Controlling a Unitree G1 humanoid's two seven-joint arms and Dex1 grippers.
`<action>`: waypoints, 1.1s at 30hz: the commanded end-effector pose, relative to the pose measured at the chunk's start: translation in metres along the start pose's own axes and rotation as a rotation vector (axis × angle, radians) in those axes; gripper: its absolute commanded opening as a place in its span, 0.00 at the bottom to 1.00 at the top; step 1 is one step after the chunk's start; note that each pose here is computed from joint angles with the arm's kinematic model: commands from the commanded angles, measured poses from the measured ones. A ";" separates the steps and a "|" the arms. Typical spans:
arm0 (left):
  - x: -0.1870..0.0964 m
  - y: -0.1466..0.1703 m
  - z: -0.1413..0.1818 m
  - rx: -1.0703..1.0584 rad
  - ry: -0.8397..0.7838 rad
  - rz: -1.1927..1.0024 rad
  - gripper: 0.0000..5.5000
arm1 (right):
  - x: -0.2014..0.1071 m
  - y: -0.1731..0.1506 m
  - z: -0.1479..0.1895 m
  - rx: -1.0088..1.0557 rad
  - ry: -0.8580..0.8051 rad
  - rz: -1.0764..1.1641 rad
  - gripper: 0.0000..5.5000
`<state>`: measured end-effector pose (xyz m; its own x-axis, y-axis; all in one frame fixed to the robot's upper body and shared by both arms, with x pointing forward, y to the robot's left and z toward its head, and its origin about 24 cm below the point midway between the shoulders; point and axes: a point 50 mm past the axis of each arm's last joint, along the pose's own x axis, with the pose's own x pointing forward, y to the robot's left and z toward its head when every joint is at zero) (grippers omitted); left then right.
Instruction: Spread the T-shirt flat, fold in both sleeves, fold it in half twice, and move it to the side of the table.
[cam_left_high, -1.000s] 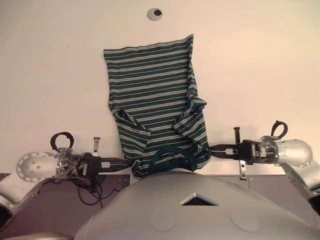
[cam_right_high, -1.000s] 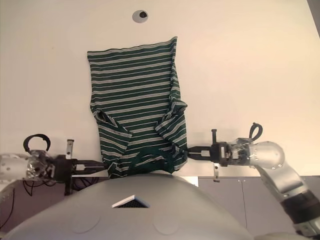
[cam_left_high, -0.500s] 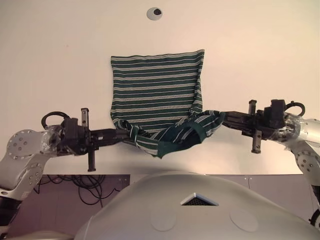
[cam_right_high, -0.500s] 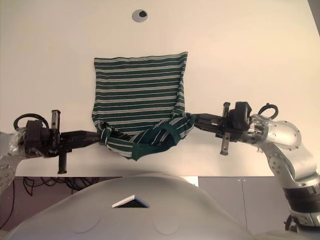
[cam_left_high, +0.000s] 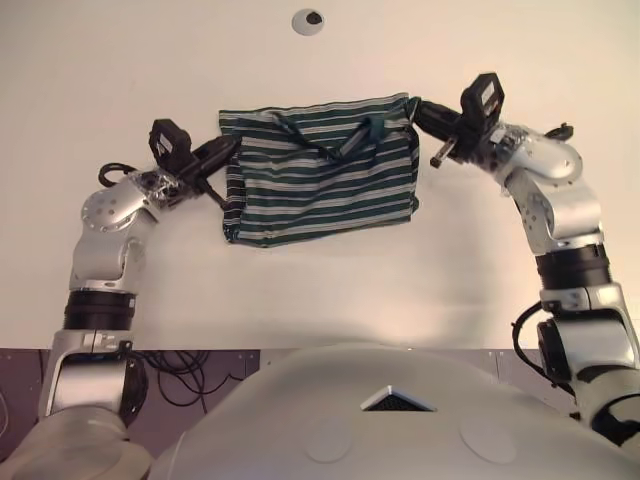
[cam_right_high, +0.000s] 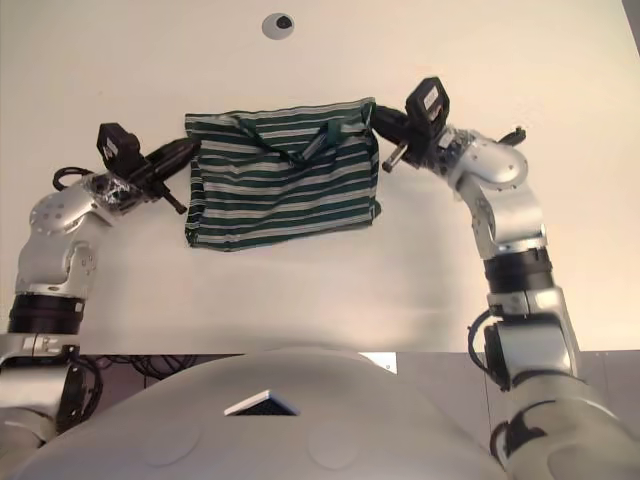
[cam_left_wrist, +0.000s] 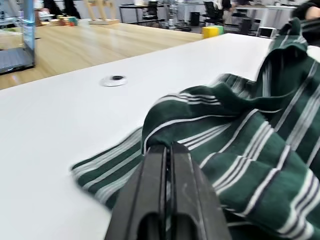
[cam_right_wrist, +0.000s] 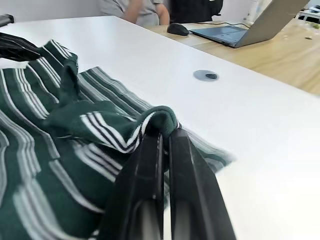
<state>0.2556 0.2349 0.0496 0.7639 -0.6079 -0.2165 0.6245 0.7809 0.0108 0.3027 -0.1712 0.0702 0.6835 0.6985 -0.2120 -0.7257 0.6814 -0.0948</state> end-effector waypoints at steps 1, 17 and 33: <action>0.007 0.008 0.001 -0.042 0.007 0.088 0.00 | 0.020 -0.008 -0.003 -0.025 0.018 -0.027 0.00; 0.008 0.033 -0.037 0.022 0.300 0.307 0.04 | 0.055 -0.024 -0.016 0.068 0.021 -0.153 0.22; 0.006 0.069 -0.007 0.220 0.122 0.587 0.35 | 0.051 0.006 -0.005 -0.374 -0.097 0.051 0.55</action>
<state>0.3014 0.2872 0.0367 0.9659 -0.0477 -0.2547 0.1237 0.9485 0.2917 0.3421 -0.1338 0.0578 0.6827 0.7246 -0.0941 -0.7037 0.6173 -0.3517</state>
